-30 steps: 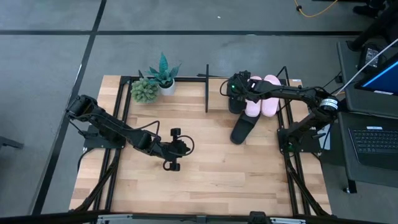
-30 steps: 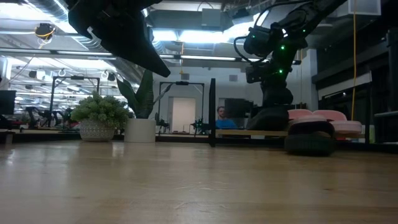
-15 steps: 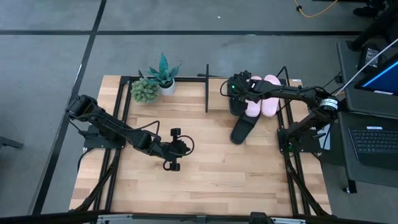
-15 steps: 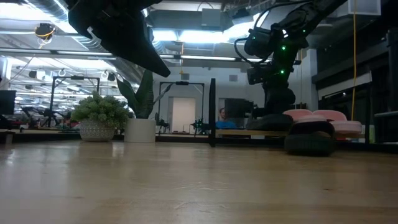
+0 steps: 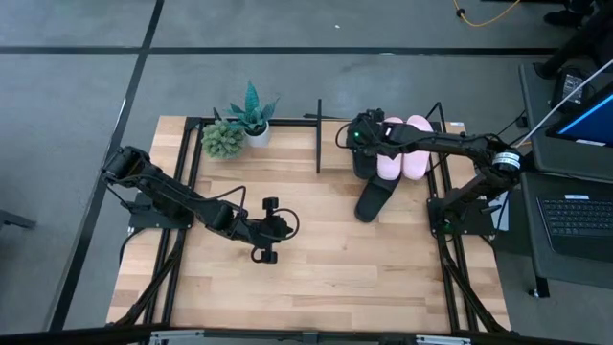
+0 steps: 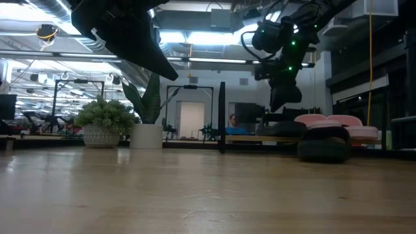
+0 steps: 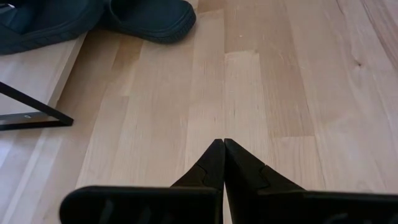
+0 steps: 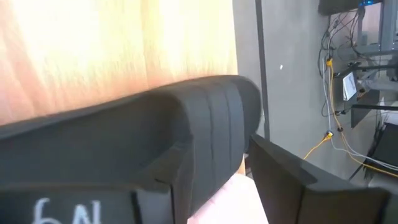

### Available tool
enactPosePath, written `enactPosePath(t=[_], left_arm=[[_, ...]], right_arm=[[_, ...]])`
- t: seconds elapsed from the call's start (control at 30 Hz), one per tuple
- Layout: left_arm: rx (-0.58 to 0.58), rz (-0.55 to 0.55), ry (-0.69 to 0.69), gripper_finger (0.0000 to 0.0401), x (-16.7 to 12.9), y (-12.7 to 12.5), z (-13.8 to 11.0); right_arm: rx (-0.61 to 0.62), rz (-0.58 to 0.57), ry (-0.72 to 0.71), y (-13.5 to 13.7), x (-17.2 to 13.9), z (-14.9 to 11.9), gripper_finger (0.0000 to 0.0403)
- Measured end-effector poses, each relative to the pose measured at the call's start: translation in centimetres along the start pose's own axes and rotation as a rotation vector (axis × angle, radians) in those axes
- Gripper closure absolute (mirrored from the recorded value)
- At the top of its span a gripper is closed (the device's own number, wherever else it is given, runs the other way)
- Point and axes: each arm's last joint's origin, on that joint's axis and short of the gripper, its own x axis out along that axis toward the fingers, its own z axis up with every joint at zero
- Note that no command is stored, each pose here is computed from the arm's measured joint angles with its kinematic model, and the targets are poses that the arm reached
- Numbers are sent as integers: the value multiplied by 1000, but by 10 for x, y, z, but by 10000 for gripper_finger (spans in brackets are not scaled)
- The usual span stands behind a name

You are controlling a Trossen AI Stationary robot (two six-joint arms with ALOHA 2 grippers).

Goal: Pick and place slides into the shelf
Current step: Put the black slide on the shelf

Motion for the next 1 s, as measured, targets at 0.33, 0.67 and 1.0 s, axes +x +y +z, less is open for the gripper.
enactPosePath(t=[0.33,0.67,1.0], left_arm=[[0,0,0,401,0,0,0],[0,0,1,401,0,0,0],[-24,2,12,401,3,0,-12]], right_arm=[[79,26,37,-9,-14,5,254],[202,68,-70,-20,-80,40,254],[279,226,-397,49,-133,23,254]])
